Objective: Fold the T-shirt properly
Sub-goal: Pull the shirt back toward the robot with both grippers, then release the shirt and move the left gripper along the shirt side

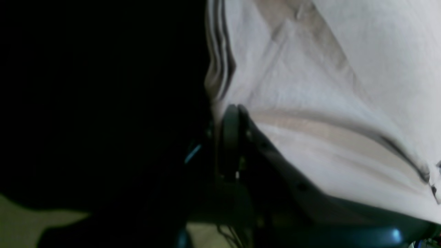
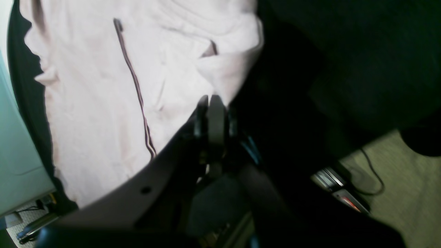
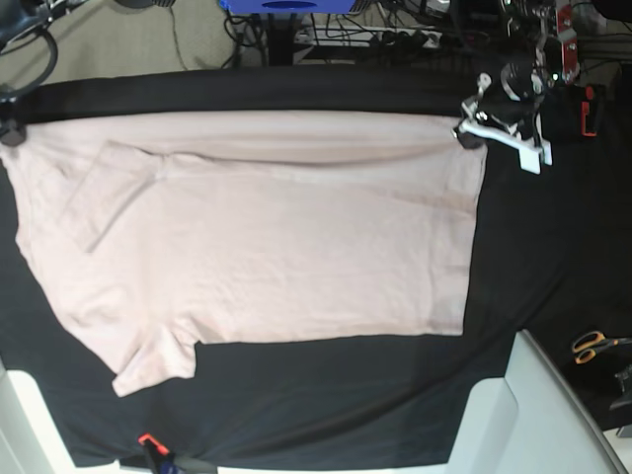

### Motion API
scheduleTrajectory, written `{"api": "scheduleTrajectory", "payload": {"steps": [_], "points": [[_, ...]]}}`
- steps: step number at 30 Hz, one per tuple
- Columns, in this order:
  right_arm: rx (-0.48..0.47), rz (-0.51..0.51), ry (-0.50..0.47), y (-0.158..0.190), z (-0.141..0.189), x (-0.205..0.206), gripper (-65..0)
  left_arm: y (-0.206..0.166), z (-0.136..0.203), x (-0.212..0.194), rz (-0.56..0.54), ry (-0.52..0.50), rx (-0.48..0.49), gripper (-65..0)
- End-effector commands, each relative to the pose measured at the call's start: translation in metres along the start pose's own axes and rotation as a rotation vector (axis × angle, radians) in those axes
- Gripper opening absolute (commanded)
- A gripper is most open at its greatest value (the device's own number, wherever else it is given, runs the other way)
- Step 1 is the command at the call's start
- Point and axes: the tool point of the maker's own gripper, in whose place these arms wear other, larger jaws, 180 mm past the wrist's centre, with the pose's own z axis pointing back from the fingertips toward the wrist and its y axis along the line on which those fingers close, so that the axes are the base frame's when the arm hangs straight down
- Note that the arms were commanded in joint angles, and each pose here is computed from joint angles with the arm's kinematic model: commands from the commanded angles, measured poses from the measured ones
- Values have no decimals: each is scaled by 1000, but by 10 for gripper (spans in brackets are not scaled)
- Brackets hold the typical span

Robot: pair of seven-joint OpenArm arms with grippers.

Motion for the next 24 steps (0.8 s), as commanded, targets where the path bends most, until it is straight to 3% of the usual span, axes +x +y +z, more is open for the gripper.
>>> {"api": "scheduleTrajectory", "payload": {"steps": [1, 8, 15, 24], "points": [[0, 29, -56, 0, 10, 21, -644, 6, 4, 6, -11, -20, 13, -650], [-29, 31, -40, -12, 15, 13, -644, 22, 12, -22, -6, 37, 50, -650], [-20, 21, -29, -10, 10, 4, -644, 45, 16, -17, 37, 20, 102, -650], [-24, 4, -12, -14, 9, -8, -644, 44, 15, -17, 33, 22, 99, -650]]}}
